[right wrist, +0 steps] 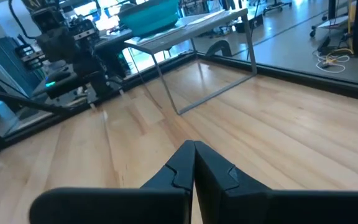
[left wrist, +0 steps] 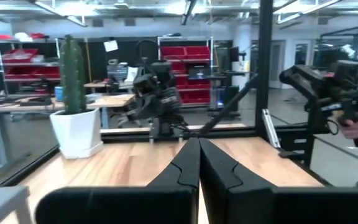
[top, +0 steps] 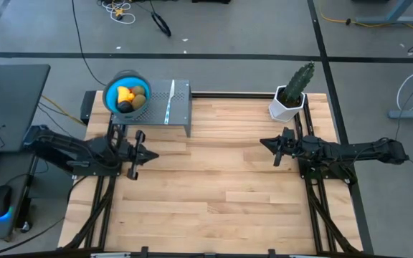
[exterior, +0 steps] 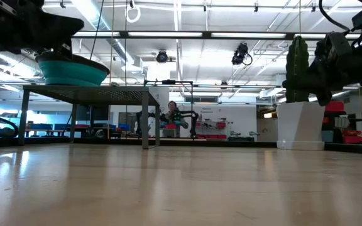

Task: Pick & Place Fruit
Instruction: Return to Home Position

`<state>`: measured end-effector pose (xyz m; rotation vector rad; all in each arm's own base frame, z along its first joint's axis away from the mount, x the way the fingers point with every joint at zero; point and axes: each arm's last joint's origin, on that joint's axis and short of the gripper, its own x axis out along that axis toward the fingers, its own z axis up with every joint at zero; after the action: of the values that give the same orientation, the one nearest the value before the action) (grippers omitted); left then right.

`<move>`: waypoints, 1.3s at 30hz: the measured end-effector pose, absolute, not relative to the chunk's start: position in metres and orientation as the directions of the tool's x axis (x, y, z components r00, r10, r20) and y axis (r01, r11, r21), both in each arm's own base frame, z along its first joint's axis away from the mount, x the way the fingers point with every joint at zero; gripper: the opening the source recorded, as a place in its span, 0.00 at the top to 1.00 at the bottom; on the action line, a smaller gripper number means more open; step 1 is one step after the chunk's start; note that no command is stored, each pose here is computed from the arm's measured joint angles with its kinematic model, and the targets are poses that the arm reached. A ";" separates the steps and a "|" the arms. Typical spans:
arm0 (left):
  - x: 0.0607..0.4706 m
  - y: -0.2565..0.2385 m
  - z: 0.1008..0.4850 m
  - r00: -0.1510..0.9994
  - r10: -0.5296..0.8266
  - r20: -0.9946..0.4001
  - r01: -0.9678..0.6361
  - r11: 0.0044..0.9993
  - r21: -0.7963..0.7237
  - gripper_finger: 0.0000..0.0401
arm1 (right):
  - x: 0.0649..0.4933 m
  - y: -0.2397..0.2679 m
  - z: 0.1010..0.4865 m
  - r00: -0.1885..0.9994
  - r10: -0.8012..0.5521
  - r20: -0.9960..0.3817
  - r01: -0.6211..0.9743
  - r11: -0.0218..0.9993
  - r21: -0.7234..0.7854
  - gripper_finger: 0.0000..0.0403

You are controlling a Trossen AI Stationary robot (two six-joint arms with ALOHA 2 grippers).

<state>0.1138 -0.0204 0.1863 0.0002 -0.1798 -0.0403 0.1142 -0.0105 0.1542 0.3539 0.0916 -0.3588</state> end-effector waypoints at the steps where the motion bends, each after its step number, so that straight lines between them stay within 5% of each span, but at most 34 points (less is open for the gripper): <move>1: 0.114 -0.019 0.186 0.983 -0.039 0.178 0.040 0.999 0.001 0.99 | 0.114 -0.010 0.154 0.933 -0.327 -0.150 0.359 0.876 0.323 0.97; 8: 0.115 -0.011 0.183 0.989 0.007 0.150 -0.001 0.999 -0.042 0.98 | 0.114 -0.010 0.151 0.933 -0.314 -0.178 0.347 0.915 0.206 0.97; 18: 0.116 -0.009 0.176 0.995 0.063 0.072 -0.062 0.998 -0.024 0.94 | 0.117 -0.002 0.164 0.998 -0.033 -0.053 0.040 0.990 0.137 0.97; 28: 0.116 -0.009 0.173 0.997 0.067 0.043 -0.068 0.998 0.012 0.95 | 0.116 -0.002 0.156 0.990 -0.043 -0.132 0.048 0.998 0.034 0.97; 39: 0.116 -0.009 0.173 0.997 0.067 0.043 -0.068 0.998 0.015 0.95 | 0.117 -0.001 0.162 0.998 -0.008 -0.070 0.006 0.999 -0.031 0.97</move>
<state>0.1165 -0.0089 0.1728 0.0162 -0.0429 0.0676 0.1167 -0.0013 0.1624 -0.0309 0.0698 -0.0071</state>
